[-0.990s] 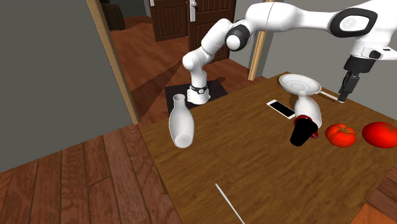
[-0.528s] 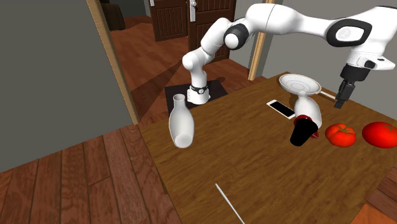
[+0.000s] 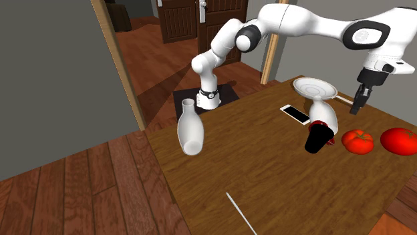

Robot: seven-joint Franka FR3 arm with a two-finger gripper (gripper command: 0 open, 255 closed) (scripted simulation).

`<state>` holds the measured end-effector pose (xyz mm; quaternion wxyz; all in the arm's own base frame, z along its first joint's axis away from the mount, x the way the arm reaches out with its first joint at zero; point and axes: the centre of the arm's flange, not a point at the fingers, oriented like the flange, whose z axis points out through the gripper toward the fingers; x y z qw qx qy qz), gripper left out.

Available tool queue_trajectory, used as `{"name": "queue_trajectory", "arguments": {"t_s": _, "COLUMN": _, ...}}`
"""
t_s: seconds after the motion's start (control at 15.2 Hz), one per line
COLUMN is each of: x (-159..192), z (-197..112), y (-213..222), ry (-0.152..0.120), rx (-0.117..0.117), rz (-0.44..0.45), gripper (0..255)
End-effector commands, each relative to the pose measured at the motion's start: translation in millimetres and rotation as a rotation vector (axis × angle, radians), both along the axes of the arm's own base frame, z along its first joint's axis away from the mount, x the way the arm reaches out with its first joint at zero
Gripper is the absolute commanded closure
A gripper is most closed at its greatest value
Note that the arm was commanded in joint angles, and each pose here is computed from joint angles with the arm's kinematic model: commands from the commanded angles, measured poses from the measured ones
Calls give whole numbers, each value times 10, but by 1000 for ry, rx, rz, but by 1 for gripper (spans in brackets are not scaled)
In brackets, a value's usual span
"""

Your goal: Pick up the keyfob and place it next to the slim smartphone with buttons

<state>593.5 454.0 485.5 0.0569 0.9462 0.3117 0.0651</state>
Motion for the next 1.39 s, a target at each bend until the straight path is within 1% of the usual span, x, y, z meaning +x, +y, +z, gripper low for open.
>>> {"name": "queue_trajectory", "arguments": {"t_s": 0.0, "x": 0, "z": 0, "y": 0, "ry": 0, "rx": 0, "rz": 0, "gripper": 255}}
{"name": "queue_trajectory", "arguments": {"t_s": 0.46, "x": 0, "z": 0, "y": 0, "ry": 0, "rx": 0, "rz": 0, "gripper": 255}}
{"name": "queue_trajectory", "arguments": {"t_s": 0.53, "x": 0, "z": 0, "y": 0, "ry": 0, "rx": 0, "rz": 0, "gripper": 0}}
{"name": "queue_trajectory", "arguments": {"t_s": 0.86, "x": 594, "z": -334, "y": -729, "ry": 191, "rx": 167, "rz": 0, "gripper": 0}}
{"name": "queue_trajectory", "arguments": {"t_s": 1.19, "x": 1103, "z": -890, "y": -1383, "ry": 382, "rx": 334, "rz": 0, "gripper": 0}}
{"name": "queue_trajectory", "arguments": {"t_s": 1.25, "x": 1116, "z": -910, "y": -1402, "ry": 388, "rx": 339, "rz": 0, "gripper": 0}}
{"name": "queue_trajectory", "arguments": {"t_s": 1.32, "x": 1105, "z": -959, "y": -1387, "ry": 388, "rx": 339, "rz": 0, "gripper": 0}}
